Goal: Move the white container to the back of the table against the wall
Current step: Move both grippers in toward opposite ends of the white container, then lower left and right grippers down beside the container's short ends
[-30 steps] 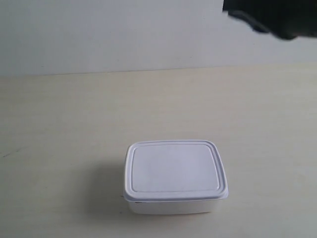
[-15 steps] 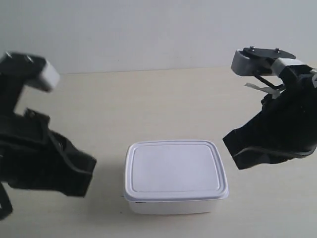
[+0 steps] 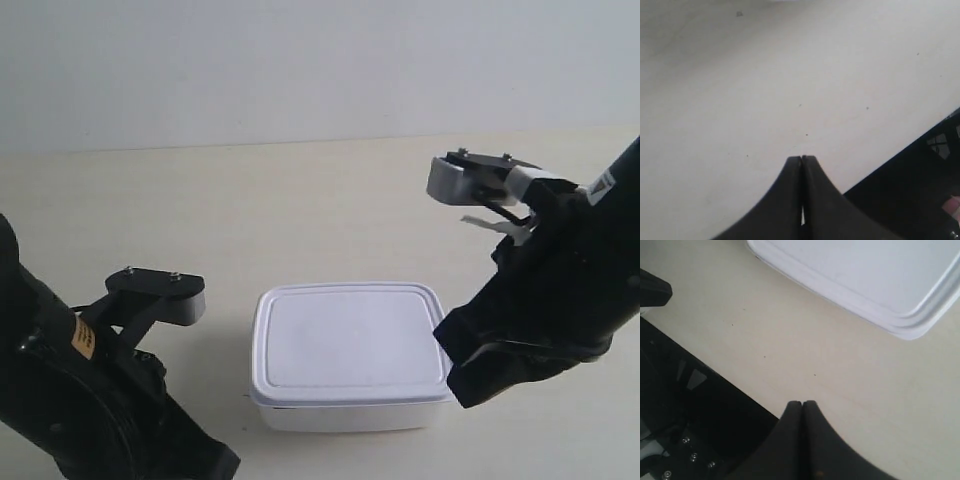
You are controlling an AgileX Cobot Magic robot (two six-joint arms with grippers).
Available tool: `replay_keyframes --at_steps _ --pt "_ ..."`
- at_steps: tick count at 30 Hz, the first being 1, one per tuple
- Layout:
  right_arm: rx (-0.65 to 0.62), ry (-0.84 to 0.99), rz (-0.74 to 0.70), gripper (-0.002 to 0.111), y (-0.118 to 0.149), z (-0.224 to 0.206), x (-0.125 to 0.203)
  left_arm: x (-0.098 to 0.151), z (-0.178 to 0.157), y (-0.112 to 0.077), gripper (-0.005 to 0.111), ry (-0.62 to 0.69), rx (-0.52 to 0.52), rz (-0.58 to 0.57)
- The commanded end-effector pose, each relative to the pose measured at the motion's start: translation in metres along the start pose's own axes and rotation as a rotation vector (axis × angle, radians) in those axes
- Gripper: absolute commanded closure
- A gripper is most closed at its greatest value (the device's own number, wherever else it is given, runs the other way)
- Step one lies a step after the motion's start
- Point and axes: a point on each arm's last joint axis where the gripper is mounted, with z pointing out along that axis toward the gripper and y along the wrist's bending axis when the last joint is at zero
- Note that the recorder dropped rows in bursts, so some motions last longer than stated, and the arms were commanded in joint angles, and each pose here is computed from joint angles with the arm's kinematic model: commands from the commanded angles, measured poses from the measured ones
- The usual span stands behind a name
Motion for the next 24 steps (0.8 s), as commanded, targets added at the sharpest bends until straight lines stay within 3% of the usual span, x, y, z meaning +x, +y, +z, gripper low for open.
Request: replay_keyframes --at_steps 1,6,10,17,24 --pt "0.004 0.039 -0.022 0.108 -0.005 0.010 -0.005 -0.002 0.003 -0.001 0.107 -0.009 0.011 -0.022" --pt "0.036 0.053 -0.180 0.108 0.005 0.027 -0.009 -0.008 0.008 -0.001 0.107 -0.047 0.012 -0.022" --pt "0.094 0.133 -0.284 0.108 0.012 0.051 -0.011 -0.012 0.011 -0.001 0.107 -0.079 0.017 0.048" --pt "0.199 0.119 -0.281 0.108 0.000 0.070 -0.021 -0.021 0.021 0.000 0.107 -0.124 0.015 0.054" --pt "0.220 0.104 -0.161 0.108 -0.006 0.083 -0.027 -0.030 0.036 0.004 0.107 -0.160 0.006 0.016"
